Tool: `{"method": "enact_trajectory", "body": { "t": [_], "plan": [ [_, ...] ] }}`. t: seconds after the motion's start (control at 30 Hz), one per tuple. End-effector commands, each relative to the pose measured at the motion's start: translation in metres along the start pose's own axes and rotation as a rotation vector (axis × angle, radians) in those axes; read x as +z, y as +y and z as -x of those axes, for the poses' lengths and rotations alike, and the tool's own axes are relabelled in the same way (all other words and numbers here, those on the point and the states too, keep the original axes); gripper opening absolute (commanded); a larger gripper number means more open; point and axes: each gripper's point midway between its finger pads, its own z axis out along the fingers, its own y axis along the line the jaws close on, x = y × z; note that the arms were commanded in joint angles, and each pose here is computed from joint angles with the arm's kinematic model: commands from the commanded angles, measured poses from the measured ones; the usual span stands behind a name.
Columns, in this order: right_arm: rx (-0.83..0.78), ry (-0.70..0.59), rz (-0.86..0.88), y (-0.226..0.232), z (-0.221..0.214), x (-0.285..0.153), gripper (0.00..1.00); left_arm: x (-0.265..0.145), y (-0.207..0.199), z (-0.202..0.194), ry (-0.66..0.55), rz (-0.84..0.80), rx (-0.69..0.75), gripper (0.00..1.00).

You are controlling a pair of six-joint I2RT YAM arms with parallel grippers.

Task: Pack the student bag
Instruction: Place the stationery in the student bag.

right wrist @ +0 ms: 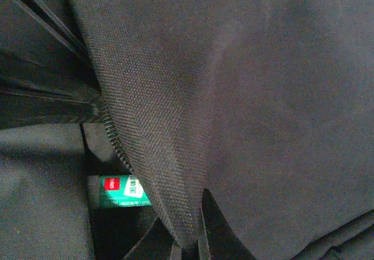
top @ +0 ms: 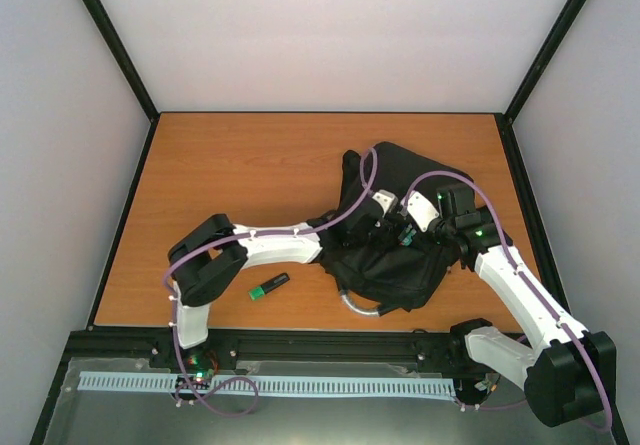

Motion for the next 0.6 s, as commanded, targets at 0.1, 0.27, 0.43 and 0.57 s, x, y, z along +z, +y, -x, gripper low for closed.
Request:
{"method": "enact_trajectory", "body": {
  "t": [0.1, 0.27, 0.43, 0.57],
  "plan": [
    [-0.005, -0.049, -0.022, -0.006, 0.017, -0.005, 0.03, -0.041, -0.002, 0.0, 0.098, -0.008, 0.021, 0.11],
    [-0.007, -0.05, -0.009, -0.004, 0.017, -0.004, 0.03, -0.075, 0.015, -0.034, 0.187, 0.019, 0.002, 0.29],
    [-0.006, -0.051, -0.002, -0.004, 0.018, -0.003, 0.03, -0.122, 0.049, -0.054, 0.234, 0.163, -0.035, 0.51],
    [-0.009, -0.052, 0.001, -0.003, 0.018, -0.004, 0.03, -0.167, 0.088, -0.068, 0.308, 0.381, -0.057, 0.68]
  ]
}}
